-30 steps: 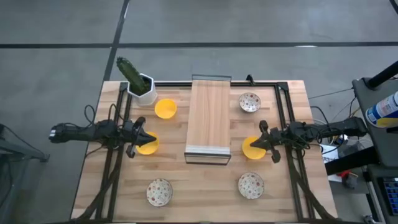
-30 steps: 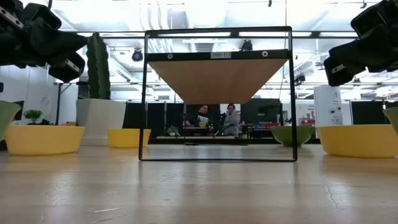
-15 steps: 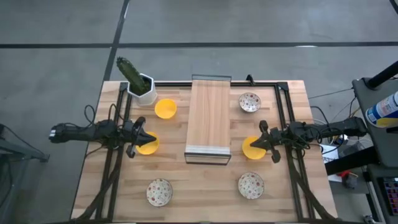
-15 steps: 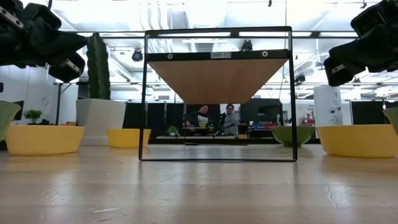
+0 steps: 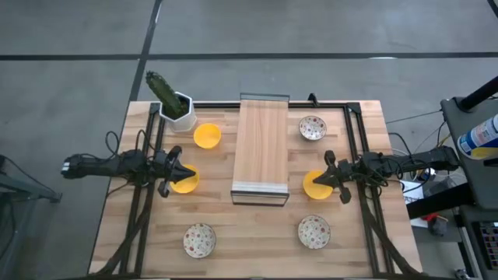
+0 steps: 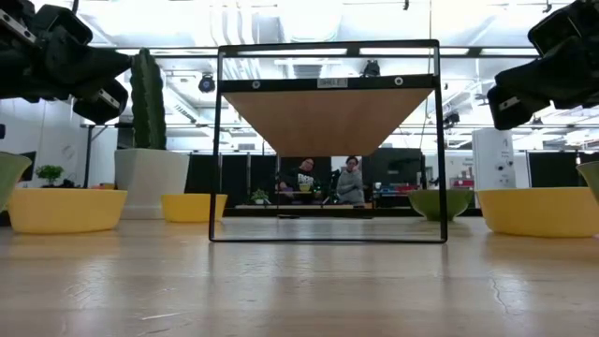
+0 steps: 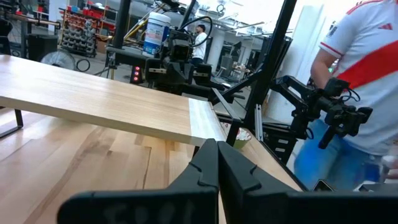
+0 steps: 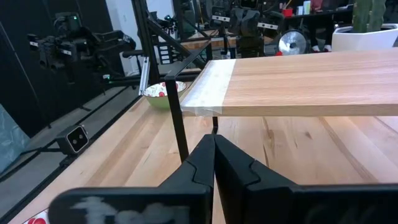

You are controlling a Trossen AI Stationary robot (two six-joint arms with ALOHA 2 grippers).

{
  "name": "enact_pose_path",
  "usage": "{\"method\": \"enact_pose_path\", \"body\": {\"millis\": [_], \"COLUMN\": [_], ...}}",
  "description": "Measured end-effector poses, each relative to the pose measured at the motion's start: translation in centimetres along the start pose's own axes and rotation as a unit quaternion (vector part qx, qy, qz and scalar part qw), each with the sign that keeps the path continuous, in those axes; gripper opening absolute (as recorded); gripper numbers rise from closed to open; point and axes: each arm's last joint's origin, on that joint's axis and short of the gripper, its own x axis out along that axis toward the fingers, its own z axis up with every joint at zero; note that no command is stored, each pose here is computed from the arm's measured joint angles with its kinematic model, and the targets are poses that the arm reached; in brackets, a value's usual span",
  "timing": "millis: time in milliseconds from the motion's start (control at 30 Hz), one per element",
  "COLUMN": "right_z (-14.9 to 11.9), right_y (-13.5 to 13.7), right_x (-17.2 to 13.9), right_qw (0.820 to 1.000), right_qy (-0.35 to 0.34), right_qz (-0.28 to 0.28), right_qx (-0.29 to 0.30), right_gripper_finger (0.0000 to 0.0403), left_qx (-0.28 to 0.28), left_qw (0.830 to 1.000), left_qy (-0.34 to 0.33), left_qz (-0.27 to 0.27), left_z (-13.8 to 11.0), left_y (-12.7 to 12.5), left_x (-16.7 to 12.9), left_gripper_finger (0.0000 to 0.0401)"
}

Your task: Pick & Place Mini bowls

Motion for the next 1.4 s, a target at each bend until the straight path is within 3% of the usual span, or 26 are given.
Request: {"method": "enact_pose_path", "body": {"millis": [300,400,567,767,1033,1200,1300,1400], "right_z": [0.1,0.8,2.7,3.8,3.2,2.9,3.1,4.2], "right_y": [0.0,0.1,0.4,0.7,-0.1,-0.2,-0.1,0.0], "right_x": [0.0,0.0,-0.4,-0.8,-0.6,-0.5,-0.5,-0.5], "right_qw": [1.000,0.999,0.983,0.933,0.913,0.858,0.845,0.845], "right_qy": [-0.003,-0.041,-0.134,-0.181,-0.199,-0.191,-0.192,-0.177], "right_qz": [0.000,0.002,0.036,0.090,-0.014,-0.007,0.007,-0.006], "right_qx": [-0.027,-0.033,0.117,0.298,0.355,0.477,0.499,0.505], "right_gripper_finger": [0.0008,0.0008,0.0008,0.0008,0.0008,0.0008,0.0008,0.0008], "left_qx": [0.000,0.000,0.000,0.000,0.000,0.000,0.000,0.000], "left_qw": [1.000,1.000,1.000,1.000,1.000,1.000,1.000,1.000], "left_qy": [0.000,0.001,0.001,0.001,0.000,0.000,0.000,0.001], "left_qz": [0.000,-0.002,-0.002,-0.002,-0.001,0.000,0.000,0.000], "left_z": [0.0,0.0,0.0,0.0,0.0,0.0,0.0,0.0], "left_y": [0.0,0.0,0.0,0.0,0.0,0.0,0.0,0.0], "left_x": [0.0,0.0,0.0,0.0,0.0,0.0,0.0,0.0], "left_gripper_finger": [0.0000,0.0000,0.0000,0.0000,0.0000,0.0000,0.0000,0.0000]}}
